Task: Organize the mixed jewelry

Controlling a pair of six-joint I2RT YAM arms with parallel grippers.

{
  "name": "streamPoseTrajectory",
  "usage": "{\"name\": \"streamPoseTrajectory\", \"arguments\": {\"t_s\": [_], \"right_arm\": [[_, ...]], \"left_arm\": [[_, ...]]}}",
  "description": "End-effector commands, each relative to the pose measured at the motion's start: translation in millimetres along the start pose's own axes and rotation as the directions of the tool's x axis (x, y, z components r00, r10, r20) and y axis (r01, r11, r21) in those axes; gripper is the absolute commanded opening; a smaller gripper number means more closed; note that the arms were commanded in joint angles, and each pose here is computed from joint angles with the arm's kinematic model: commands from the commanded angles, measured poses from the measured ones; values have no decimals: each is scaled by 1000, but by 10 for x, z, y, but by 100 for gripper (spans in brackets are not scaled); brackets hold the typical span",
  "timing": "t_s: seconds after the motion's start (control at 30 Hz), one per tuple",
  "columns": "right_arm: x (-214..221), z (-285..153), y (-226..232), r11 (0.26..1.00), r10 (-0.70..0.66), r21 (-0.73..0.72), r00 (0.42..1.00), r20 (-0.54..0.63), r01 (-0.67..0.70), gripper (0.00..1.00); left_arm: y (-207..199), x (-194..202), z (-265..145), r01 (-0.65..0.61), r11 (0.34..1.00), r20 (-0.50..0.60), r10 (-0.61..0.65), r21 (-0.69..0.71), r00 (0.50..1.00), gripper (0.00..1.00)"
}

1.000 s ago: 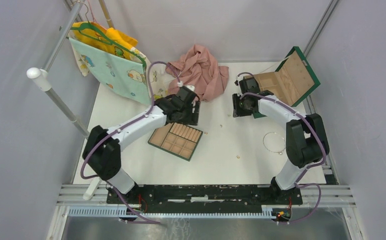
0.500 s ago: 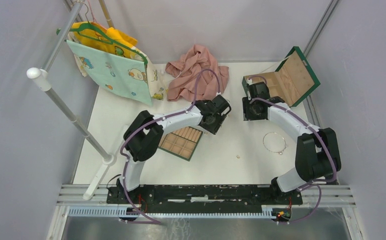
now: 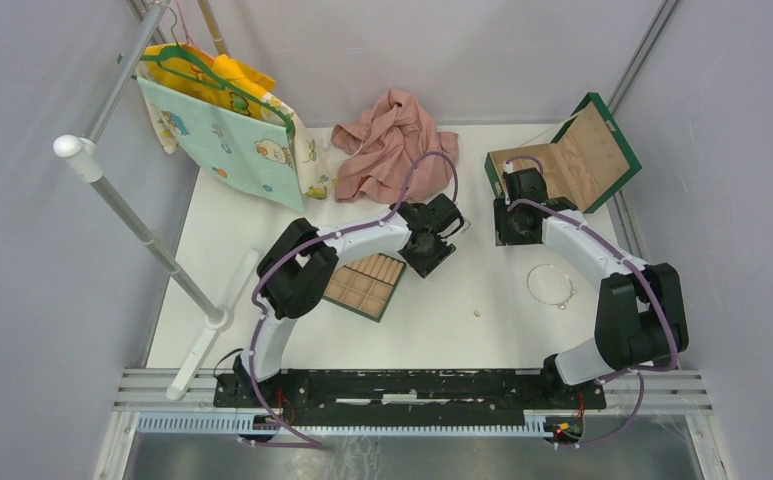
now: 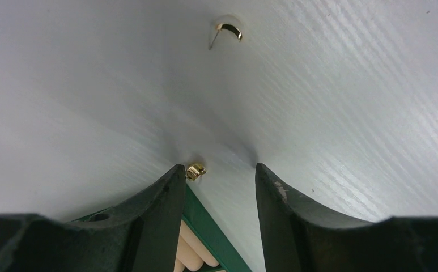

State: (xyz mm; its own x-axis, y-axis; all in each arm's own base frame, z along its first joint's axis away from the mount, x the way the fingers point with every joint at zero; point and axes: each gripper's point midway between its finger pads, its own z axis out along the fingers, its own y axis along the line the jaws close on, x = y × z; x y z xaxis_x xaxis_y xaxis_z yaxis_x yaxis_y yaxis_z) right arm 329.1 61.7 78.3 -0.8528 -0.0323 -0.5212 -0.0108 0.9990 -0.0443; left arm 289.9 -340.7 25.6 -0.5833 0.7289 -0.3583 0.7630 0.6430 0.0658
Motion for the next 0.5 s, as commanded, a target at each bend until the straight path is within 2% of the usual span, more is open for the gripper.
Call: {"name": "streamPoseTrajectory", "arguments": {"t_s": [0.0,0.23,0.37,0.47], "right_arm": [[-92,-57,-33,1000,-7,10,999,33,6,51],[-106,-33,-24,1000,-6,8,1000,30,6,50],[-106,-29,-17,1000,-4,6,1000,30,4,50],[-104,-21,-15,1000,-1,3,1000,30,1,50]], "left_arm": [[-70,71,40,-62,996,-34,64,61,997,54],[-229,129,24,2,991,-68,7,131,998,43],[-260,94,-8,54,989,-60,-46,135,997,41],[-163,51,13,72,995,-43,-69,74,997,44]]}}
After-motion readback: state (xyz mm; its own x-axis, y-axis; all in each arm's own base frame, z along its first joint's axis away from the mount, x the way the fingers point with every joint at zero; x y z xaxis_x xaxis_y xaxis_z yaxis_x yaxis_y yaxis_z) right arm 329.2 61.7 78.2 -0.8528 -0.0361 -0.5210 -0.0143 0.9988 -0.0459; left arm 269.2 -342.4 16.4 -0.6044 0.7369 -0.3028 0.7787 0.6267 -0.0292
